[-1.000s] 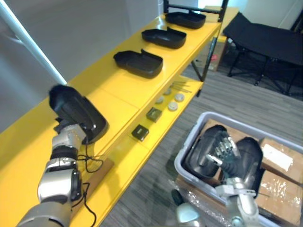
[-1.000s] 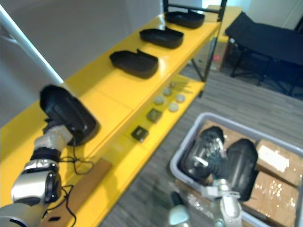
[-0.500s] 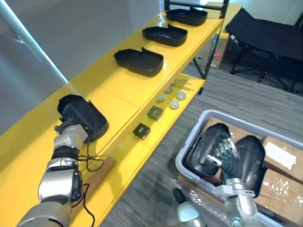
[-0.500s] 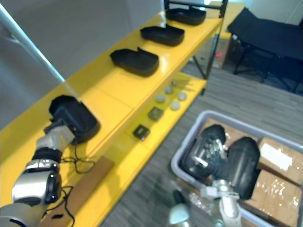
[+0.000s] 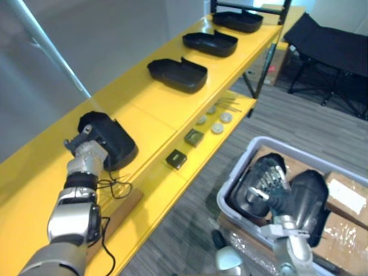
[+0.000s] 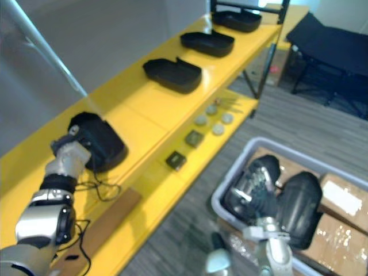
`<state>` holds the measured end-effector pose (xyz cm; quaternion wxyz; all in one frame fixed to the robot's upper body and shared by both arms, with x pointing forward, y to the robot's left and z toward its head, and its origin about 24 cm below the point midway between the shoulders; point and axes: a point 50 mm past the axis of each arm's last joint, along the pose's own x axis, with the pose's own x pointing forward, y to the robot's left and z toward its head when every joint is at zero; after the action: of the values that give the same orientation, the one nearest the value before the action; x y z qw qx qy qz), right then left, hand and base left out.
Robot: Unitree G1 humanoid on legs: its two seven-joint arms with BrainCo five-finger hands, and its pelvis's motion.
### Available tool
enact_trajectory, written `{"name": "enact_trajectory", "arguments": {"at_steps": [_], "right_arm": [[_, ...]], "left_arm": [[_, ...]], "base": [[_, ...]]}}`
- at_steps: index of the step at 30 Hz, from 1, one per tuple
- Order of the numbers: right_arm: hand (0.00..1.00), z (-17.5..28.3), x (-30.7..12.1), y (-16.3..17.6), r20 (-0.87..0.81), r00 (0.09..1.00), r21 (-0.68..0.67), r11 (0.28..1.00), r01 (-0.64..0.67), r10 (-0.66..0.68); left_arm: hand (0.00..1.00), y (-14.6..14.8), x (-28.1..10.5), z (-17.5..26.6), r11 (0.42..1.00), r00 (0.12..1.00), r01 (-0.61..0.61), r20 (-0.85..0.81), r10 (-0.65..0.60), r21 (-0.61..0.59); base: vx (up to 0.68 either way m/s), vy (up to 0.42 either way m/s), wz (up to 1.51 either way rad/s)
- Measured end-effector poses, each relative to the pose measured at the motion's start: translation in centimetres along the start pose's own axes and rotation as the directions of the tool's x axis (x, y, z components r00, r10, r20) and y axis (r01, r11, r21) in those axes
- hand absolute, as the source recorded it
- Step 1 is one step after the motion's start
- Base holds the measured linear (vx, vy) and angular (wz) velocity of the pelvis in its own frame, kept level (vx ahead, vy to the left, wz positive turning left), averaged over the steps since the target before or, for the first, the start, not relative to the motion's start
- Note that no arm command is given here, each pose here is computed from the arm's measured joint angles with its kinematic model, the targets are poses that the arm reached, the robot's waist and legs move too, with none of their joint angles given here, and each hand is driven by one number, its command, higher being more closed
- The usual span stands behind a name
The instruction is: Walk over and take plastic housings, then place them on the shelf
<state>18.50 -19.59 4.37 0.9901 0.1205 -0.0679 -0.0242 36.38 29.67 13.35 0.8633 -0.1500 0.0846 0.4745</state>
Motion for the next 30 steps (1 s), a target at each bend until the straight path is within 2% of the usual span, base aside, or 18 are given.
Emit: {"name": "enact_trajectory", "arguments": {"at_steps": [2,5,6,8,10,13,15,17,19,21,22,24,26,30], "right_arm": [[0.00,0.2,0.1,0.0,0.021,1.000,0.023,1.000,0.002,-0.003],[0.00,0.9,0.8,0.2,0.076,0.997,0.027,1.000,-0.009,0.007],[0.00,1.1,0.9,0.2,0.090,0.996,0.026,1.000,-0.011,0.009],[0.00,2.0,1.7,0.3,0.151,0.988,0.023,1.000,-0.008,0.004],[0.00,2.7,2.4,0.4,0.195,0.981,0.021,1.000,-0.016,0.012],[0.00,4.1,3.5,0.9,0.283,0.958,-0.013,0.999,-0.035,0.038],[0.00,4.5,3.8,1.3,0.298,0.953,-0.041,0.998,-0.052,0.061],[0.00,4.6,3.8,1.5,0.303,0.950,-0.046,0.997,-0.060,0.072],[0.00,5.2,4.1,1.9,0.322,0.942,-0.046,0.995,-0.084,0.094],[0.00,5.6,4.4,2.8,0.334,0.930,-0.043,0.988,-0.147,0.153],[0.00,5.6,4.4,3.0,0.329,0.929,-0.045,0.985,-0.164,0.170],[0.00,5.5,4.5,4.0,0.313,0.924,-0.039,0.975,-0.220,0.221],[0.00,5.0,4.6,5.9,0.297,0.912,-0.007,0.955,-0.295,0.284],[0.00,4.3,4.7,8.3,0.282,0.894,0.034,0.928,-0.372,0.348]], "left_arm": [[0.00,-0.9,-0.5,3.8,0.996,0.976,0.075,0.200,-0.085,0.057],[0.00,-1.6,-1.5,8.4,0.978,0.906,0.195,0.367,-0.209,0.075],[0.00,-1.8,-1.7,8.9,0.973,0.893,0.218,0.386,-0.231,0.077],[0.00,-2.7,-2.6,9.6,0.936,0.837,0.340,0.424,-0.346,0.093],[0.00,-2.9,-2.9,9.5,0.916,0.813,0.388,0.430,-0.393,0.104],[0.00,-2.1,-4.4,9.2,0.869,0.735,0.486,0.494,-0.465,0.093],[0.00,0.2,-5.5,9.0,0.850,0.684,0.525,0.575,-0.449,0.039],[0.00,2.8,-6.1,7.8,0.849,0.673,0.529,0.615,-0.411,-0.011],[0.00,5.8,-7.1,5.9,0.864,0.663,0.503,0.648,-0.374,-0.016],[0.00,9.3,-9.5,2.4,0.896,0.659,0.442,0.660,-0.360,0.047],[0.00,10.1,-10.0,1.4,0.905,0.668,0.421,0.653,-0.357,0.063],[0.00,12.7,-11.2,-1.4,0.943,0.719,0.311,0.620,-0.315,0.118],[0.00,15.5,-11.8,-4.4,0.979,0.805,0.143,0.558,-0.202,0.148],[0.00,18.5,-12.2,-7.9,0.986,0.883,-0.074,0.470,-0.003,0.146]], "base": [[-0.06,-0.026,0.26],[-0.05,-0.029,0.20],[-0.05,-0.027,0.26],[-0.04,-0.029,0.27],[-0.04,-0.026,0.25],[-0.06,-0.031,0.22],[-0.06,-0.042,0.27],[-0.05,-0.056,0.43],[-0.03,-0.028,0.33],[-0.05,-0.003,0.47],[-0.07,-0.003,0.55],[-0.06,-0.010,0.47],[-0.06,-0.009,0.43],[-0.04,0.001,0.17]]}}
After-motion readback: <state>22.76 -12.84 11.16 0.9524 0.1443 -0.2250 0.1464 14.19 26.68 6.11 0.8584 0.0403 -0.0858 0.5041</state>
